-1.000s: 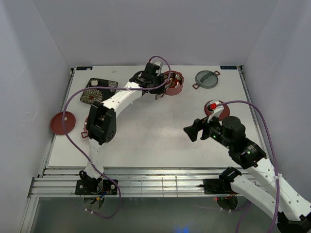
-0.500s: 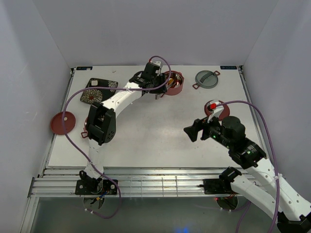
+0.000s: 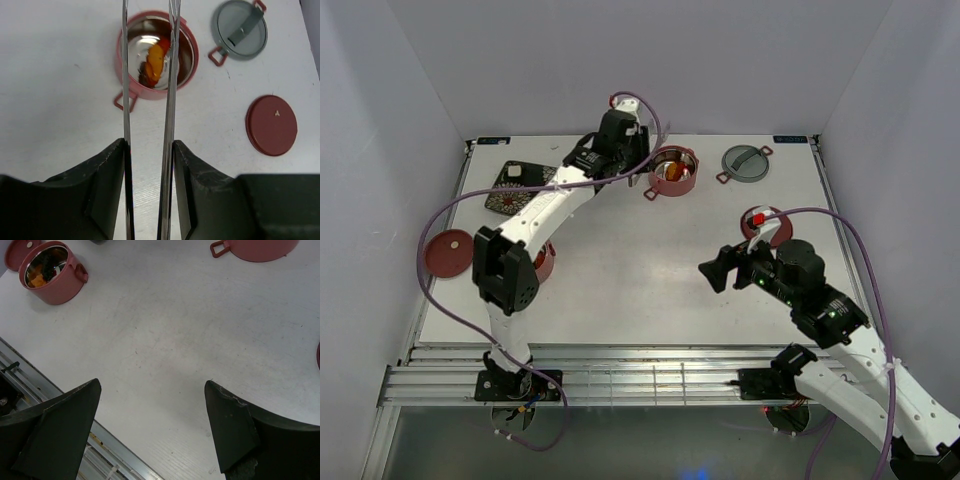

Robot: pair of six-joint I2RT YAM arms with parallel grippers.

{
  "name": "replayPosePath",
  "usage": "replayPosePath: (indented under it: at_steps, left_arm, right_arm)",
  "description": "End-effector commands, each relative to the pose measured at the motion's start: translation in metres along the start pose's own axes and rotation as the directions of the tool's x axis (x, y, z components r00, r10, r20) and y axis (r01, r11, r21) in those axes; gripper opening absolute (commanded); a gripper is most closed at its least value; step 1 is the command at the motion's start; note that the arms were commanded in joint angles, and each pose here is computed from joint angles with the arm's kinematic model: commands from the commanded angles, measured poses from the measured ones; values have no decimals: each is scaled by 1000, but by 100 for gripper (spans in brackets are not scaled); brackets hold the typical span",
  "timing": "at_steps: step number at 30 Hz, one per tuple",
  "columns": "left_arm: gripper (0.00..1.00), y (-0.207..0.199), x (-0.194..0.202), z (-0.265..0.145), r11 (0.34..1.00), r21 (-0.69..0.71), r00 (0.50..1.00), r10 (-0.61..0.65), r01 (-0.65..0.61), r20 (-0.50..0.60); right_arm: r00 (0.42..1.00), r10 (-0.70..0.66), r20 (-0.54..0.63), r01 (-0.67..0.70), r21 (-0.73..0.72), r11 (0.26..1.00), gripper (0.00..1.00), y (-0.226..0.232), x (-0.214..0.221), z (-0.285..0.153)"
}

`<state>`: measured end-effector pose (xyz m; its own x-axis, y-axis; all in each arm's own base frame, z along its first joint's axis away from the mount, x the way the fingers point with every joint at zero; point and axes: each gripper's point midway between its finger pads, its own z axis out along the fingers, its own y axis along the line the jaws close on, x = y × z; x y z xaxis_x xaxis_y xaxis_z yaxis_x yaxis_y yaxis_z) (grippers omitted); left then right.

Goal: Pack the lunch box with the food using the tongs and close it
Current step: Place the fake food in the packing box, then pick up the fake food from the plate.

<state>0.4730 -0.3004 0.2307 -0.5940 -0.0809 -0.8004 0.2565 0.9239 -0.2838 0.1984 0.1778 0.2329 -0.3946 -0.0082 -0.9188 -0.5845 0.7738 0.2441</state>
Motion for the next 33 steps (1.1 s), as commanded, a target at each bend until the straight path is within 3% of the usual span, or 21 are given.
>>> replayPosePath:
  at_steps: [1, 5, 15, 25, 33]
  left_arm:
    - [52, 24, -62, -58, 990, -140, 986, 39, -16, 163]
    - [52, 71, -61, -66, 971, -239, 992, 32, -2, 122]
    - [54, 247, -43, -119, 856, -474, 977, -161, 208, 138]
    - [56, 313, 4, -123, 784, -565, 964, -250, 255, 89]
    - [57, 323, 21, -110, 791, -562, 966, -251, 243, 64]
  right_arm:
    - [997, -18, 70, 19, -17, 1000, 90, 7, -23, -9]
    - [997, -18, 76, 20, -24, 999, 90, 8, -22, -9]
    - [997, -16, 80, 21, -63, 998, 90, 13, -17, -9]
    - [995, -18, 95, 27, -93, 995, 90, 18, -19, -10]
    - [995, -15, 101, 25, -94, 995, 90, 19, -20, -10]
